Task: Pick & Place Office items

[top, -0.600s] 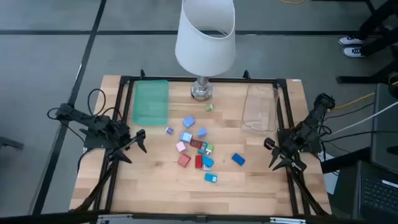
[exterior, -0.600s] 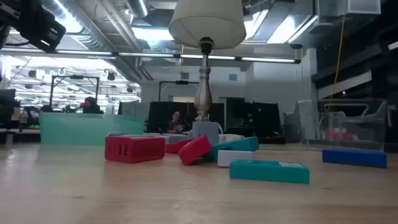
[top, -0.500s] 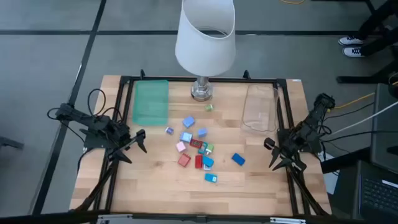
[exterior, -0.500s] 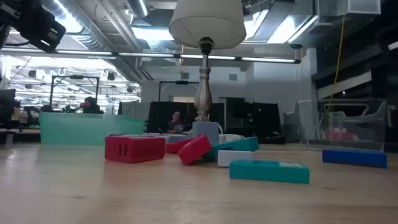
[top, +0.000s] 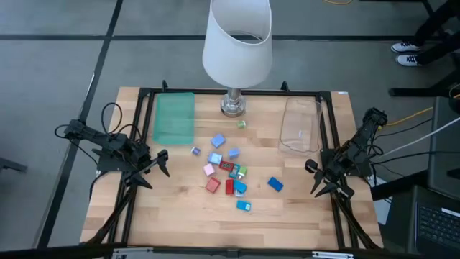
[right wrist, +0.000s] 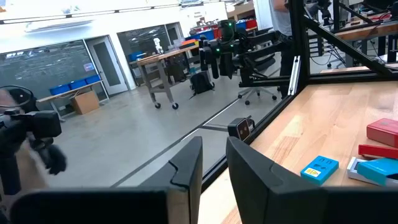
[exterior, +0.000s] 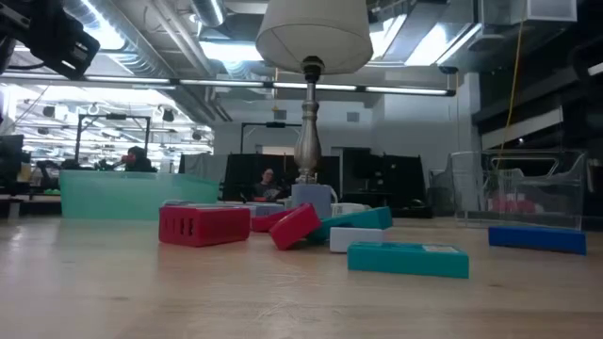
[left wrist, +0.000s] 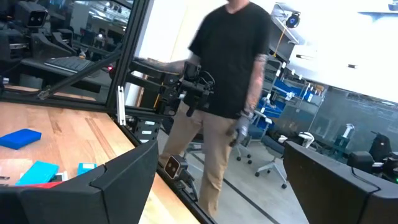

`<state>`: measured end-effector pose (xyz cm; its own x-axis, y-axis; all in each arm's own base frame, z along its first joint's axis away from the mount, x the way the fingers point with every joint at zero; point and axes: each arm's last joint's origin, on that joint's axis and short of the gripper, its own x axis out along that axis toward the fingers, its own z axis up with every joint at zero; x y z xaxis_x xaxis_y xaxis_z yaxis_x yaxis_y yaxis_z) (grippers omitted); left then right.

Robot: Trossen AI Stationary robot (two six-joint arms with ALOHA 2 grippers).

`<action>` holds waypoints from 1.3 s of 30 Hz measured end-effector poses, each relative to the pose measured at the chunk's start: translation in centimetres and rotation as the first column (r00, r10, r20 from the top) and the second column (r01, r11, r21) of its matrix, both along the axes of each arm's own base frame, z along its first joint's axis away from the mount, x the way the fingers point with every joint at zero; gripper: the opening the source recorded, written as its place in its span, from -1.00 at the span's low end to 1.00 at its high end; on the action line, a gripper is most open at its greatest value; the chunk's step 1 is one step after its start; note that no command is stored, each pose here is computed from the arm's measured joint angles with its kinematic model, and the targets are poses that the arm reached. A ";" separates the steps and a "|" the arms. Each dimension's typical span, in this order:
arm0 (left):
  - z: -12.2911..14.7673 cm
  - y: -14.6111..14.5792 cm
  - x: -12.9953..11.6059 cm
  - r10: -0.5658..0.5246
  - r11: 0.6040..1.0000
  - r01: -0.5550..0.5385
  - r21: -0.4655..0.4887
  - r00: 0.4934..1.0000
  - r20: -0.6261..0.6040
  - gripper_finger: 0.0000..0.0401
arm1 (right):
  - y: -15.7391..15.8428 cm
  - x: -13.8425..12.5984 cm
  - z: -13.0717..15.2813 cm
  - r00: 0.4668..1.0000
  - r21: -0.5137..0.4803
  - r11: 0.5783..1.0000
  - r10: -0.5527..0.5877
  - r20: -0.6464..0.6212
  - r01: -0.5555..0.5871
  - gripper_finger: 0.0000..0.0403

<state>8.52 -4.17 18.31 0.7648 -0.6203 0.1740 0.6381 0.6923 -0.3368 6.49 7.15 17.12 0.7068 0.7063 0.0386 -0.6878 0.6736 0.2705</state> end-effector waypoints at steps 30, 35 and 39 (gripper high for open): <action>0.0 0.0 0.0 0.000 1.000 0.000 0.000 1.000 0.000 0.69 | -1.9 0.2 3.3 0.831 0.244 0.844 -0.525 0.185 0.479 -0.60; 0.0 0.0 0.0 0.000 1.000 0.000 0.000 1.000 0.000 0.69 | -2.9 -0.2 4.8 0.730 0.389 0.730 -0.659 0.181 0.562 -0.60; 0.0 0.0 0.0 0.000 1.000 0.000 0.000 1.000 0.000 0.69 | -3.5 -0.2 4.6 0.622 0.416 0.578 -0.782 0.035 0.702 -0.60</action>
<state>8.51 -4.17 18.32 0.7645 -0.6206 0.1743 0.6385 0.6921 -0.3367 6.30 3.69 21.73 0.9224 -0.1539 0.3541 -0.0486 0.8636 0.5019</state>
